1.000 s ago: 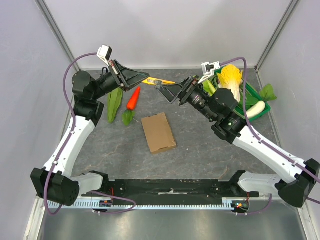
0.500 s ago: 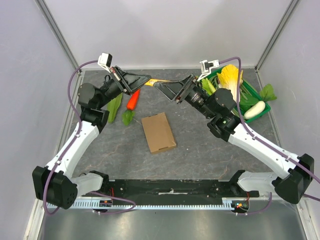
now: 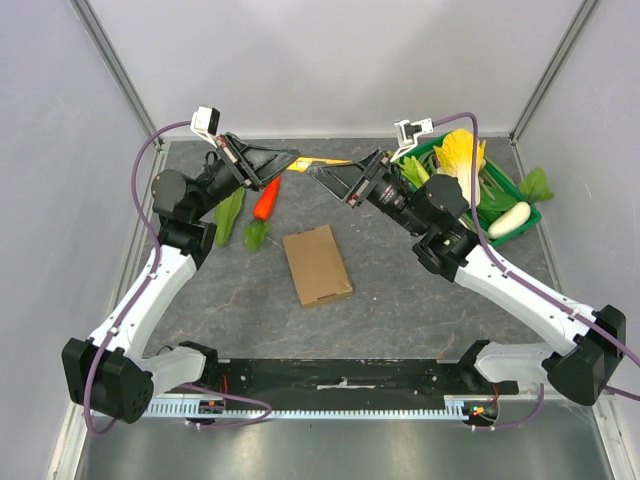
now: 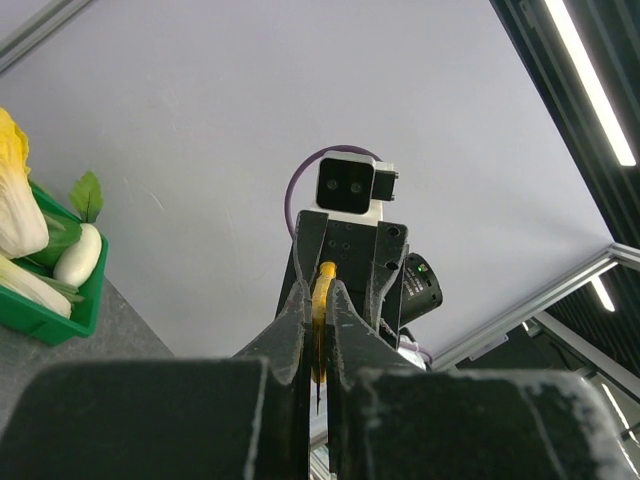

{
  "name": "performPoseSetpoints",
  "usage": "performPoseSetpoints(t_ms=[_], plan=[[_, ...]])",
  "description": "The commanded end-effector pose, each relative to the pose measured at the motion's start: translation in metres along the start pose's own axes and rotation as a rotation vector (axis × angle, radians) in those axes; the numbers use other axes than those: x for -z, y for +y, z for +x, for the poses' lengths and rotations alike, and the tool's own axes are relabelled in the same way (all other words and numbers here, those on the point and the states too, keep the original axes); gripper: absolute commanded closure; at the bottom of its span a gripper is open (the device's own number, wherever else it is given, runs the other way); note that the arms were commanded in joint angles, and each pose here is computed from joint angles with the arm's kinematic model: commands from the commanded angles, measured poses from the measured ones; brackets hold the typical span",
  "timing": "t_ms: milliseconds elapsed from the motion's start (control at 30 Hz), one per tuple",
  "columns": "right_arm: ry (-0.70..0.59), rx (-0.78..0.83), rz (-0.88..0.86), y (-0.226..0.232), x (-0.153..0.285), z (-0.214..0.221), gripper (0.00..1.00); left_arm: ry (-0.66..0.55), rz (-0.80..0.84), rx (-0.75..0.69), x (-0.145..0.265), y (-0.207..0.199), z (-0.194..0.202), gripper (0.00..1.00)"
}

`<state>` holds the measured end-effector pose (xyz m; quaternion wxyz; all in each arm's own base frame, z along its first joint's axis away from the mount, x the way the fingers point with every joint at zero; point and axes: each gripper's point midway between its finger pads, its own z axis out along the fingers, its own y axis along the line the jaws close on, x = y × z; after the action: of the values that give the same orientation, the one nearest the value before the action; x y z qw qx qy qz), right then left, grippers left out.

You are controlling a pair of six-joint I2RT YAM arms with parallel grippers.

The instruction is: Unpack the express box

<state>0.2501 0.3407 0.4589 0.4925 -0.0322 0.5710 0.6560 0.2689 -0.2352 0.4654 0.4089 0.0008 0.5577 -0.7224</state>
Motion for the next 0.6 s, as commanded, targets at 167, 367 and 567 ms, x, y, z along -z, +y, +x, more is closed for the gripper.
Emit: performPoseSetpoints(t_ms=[167,367,567], plan=[[-0.01,0.013,-0.066,0.026,-0.002,-0.011,0.52,0.023,0.025,-0.072,0.002,-0.012,0.004,0.98],[-0.018,0.015,-0.072,0.026,-0.003,-0.012,0.5,0.041,0.014,-0.074,0.005,-0.01,0.009,0.98],[-0.031,0.015,-0.066,0.024,-0.004,-0.013,0.52,0.054,0.007,-0.077,0.009,-0.009,0.013,0.98]])
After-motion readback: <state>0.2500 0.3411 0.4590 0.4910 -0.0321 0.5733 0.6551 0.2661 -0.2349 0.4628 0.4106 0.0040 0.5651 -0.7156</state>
